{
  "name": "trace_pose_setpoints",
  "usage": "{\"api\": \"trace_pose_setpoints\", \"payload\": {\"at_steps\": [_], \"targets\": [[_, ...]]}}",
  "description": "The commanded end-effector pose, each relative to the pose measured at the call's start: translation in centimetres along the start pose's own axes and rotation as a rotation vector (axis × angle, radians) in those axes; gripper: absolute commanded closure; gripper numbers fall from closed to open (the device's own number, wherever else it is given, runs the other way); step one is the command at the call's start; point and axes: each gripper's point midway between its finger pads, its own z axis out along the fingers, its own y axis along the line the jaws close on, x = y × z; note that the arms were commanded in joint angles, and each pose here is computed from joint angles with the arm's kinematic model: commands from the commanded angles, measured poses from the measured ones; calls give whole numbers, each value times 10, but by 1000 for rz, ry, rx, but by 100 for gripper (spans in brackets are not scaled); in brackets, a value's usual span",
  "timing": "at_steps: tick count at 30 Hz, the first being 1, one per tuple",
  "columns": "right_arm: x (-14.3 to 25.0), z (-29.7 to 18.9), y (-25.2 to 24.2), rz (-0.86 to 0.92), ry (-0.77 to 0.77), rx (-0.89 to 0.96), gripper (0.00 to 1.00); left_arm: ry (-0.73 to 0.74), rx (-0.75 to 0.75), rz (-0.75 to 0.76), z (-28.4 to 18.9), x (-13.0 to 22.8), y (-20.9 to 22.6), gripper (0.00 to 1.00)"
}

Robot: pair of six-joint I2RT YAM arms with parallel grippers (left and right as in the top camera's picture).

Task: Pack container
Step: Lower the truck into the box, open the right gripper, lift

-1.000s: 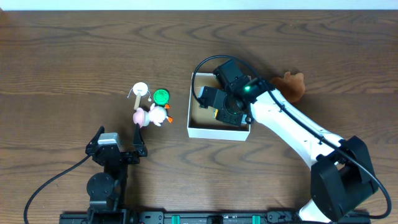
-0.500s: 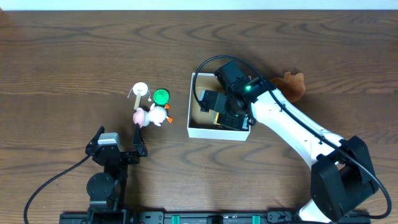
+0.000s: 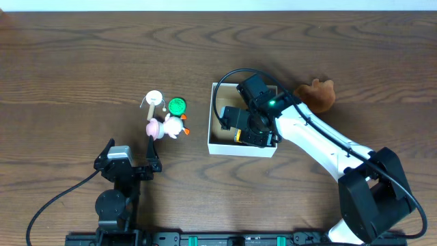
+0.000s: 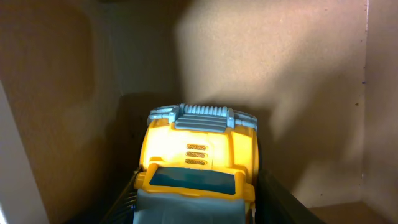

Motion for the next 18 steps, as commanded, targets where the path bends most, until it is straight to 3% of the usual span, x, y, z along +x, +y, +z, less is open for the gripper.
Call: {"api": "trace_pose_setpoints", "payload": {"at_steps": [1,3,5,8,18], "targets": [[1,3,2,-13,-6,-19,69,49,-36,-2,1,17,7,2],[1,3,2,-13,-6,-19,64,49,-36,-2,1,17,7,2],[1,3,2,-13,-6,-18,28,49,-36,-2,1,17,7,2],[-1,3,1,-14,-13,-12,14,49,-36,-2,1,17,7,2],[-33,-13,-28,90,-122,86,13,49,-36,-2,1,17,7,2]]}}
